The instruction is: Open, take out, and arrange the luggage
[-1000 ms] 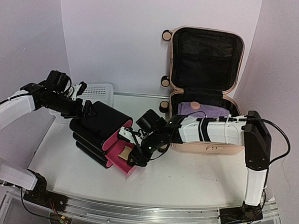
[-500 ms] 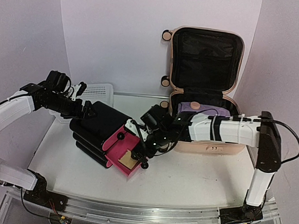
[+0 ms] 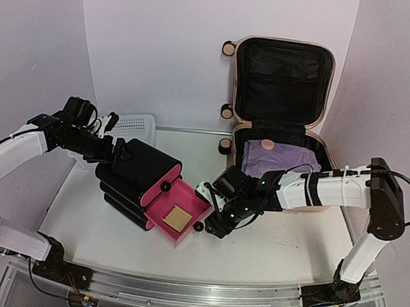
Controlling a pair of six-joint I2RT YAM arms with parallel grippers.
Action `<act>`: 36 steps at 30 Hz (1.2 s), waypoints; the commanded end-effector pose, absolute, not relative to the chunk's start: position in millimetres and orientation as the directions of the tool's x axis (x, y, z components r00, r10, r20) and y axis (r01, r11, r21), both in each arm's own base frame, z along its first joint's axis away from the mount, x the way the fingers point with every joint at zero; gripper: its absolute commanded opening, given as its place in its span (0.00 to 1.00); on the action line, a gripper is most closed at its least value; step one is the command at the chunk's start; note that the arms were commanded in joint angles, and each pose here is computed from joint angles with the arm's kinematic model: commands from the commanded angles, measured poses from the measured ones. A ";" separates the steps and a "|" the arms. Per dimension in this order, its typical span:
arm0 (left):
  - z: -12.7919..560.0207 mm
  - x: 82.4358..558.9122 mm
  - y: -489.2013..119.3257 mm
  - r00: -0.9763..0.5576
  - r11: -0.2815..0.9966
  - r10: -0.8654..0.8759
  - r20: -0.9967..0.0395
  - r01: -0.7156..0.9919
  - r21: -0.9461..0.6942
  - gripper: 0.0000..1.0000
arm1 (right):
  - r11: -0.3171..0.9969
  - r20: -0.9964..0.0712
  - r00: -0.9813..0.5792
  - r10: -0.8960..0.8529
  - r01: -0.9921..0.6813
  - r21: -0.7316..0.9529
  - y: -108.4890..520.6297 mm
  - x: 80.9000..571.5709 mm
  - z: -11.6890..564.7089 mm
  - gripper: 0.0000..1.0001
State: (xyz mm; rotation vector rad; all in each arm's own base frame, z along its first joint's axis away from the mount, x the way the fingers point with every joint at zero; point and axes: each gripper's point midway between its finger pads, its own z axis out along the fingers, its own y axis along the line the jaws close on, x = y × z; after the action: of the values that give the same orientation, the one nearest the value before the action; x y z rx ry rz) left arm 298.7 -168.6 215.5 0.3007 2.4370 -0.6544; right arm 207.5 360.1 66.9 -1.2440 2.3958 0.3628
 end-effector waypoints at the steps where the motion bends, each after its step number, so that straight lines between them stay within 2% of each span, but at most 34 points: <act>1: 182.8 275.2 -163.5 -0.888 0.869 0.081 -0.453 0.285 -0.404 0.98 | 0.590 -0.581 -0.539 -0.610 -0.798 0.121 393.5 220.3 75.2 0.67; 5: 184.5 274.5 -164.1 -0.887 0.867 0.078 -0.455 0.286 -0.409 0.98 | 0.572 -0.617 -0.544 -0.568 -0.800 0.178 415.8 224.4 73.3 0.62; 13: 183.8 270.8 -162.5 -0.889 0.867 0.069 -0.453 0.278 -0.413 0.98 | 0.541 -0.713 -0.524 -0.465 -0.806 0.240 454.3 239.5 92.0 0.47; 20: 185.1 269.9 -162.3 -0.889 0.867 0.062 -0.454 0.274 -0.417 0.98 | 0.531 -0.774 -0.500 -0.389 -0.808 0.255 488.4 259.3 113.0 0.46; 26: 184.6 268.7 -162.1 -0.890 0.866 0.061 -0.453 0.272 -0.419 0.98 | 0.569 -0.826 -0.472 -0.309 -0.787 0.237 505.5 283.1 115.8 0.65; 36: 184.5 268.1 -162.2 -0.890 0.865 0.059 -0.451 0.271 -0.422 0.98 | 0.666 -0.864 -0.478 -0.159 -0.698 0.263 507.8 310.7 114.3 0.87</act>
State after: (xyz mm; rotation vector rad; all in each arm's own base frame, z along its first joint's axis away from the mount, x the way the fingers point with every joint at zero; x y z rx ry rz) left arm 294.5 -168.5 216.0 0.2941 2.4347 -0.6687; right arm 283.7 496.2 81.4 -0.8498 2.1190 0.7350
